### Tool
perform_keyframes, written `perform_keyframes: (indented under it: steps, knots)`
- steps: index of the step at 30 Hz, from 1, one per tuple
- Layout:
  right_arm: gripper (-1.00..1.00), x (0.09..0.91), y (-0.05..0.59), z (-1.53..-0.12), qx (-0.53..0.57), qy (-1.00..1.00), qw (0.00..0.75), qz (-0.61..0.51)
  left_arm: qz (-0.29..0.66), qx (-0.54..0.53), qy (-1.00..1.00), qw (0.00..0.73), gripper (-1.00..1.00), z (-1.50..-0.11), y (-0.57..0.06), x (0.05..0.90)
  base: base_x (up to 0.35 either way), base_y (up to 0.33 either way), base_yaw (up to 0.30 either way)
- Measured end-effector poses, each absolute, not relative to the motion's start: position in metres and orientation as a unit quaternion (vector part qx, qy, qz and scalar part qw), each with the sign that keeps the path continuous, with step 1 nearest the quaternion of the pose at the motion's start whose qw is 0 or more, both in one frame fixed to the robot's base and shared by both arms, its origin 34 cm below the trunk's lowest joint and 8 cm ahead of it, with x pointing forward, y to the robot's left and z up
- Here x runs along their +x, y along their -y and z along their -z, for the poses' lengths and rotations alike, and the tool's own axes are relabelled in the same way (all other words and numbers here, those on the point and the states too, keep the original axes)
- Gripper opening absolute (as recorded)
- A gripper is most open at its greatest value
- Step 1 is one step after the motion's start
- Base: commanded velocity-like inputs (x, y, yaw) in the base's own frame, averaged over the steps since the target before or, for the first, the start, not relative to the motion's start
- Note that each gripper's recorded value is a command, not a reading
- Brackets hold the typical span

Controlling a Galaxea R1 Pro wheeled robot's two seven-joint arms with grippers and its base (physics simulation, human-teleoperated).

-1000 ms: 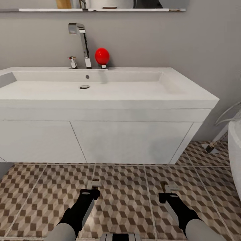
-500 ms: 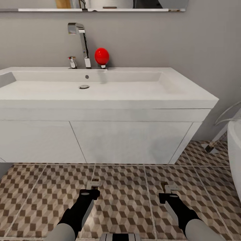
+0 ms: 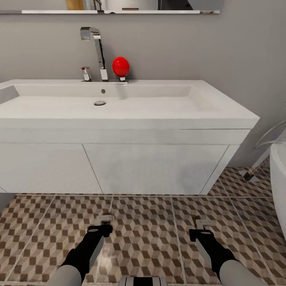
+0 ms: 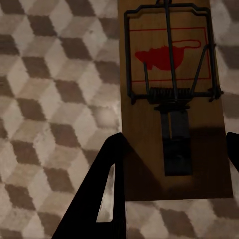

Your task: Take the four mousetraps from the cabinet in the bathroom and place them on the bathroom floor. Make sure all four end up on the same floor surface, and ensure that at least two of them are either under or directly next to the same bathroom sink.

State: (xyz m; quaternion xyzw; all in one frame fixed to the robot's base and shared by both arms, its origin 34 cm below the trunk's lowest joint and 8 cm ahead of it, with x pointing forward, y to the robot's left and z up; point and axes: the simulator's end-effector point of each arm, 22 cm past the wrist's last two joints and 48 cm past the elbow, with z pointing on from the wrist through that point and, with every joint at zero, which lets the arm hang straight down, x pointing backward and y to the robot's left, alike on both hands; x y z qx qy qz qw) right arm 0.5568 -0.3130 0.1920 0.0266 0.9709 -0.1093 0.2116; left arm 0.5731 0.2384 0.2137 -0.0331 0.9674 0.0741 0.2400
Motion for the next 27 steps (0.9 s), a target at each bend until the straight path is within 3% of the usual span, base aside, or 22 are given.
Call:
perform_keyframes:
  steps: [17, 27]
  knots:
    - [-1.00, 0.559, 0.313, -0.192, 0.034, -0.968, 0.224, 0.109, -0.080, -0.039, -0.963, 0.254, -1.00, -0.219, -0.248, 0.580, 0.000, 0.000, 0.000]
    - [-1.00, 0.560, 0.279, -0.190, 0.032, -0.969, 0.227, 0.088, -0.078, -0.044, -0.955, 0.283, -1.00, -0.226, -0.244, 0.592, -0.009, 0.000, 0.000]
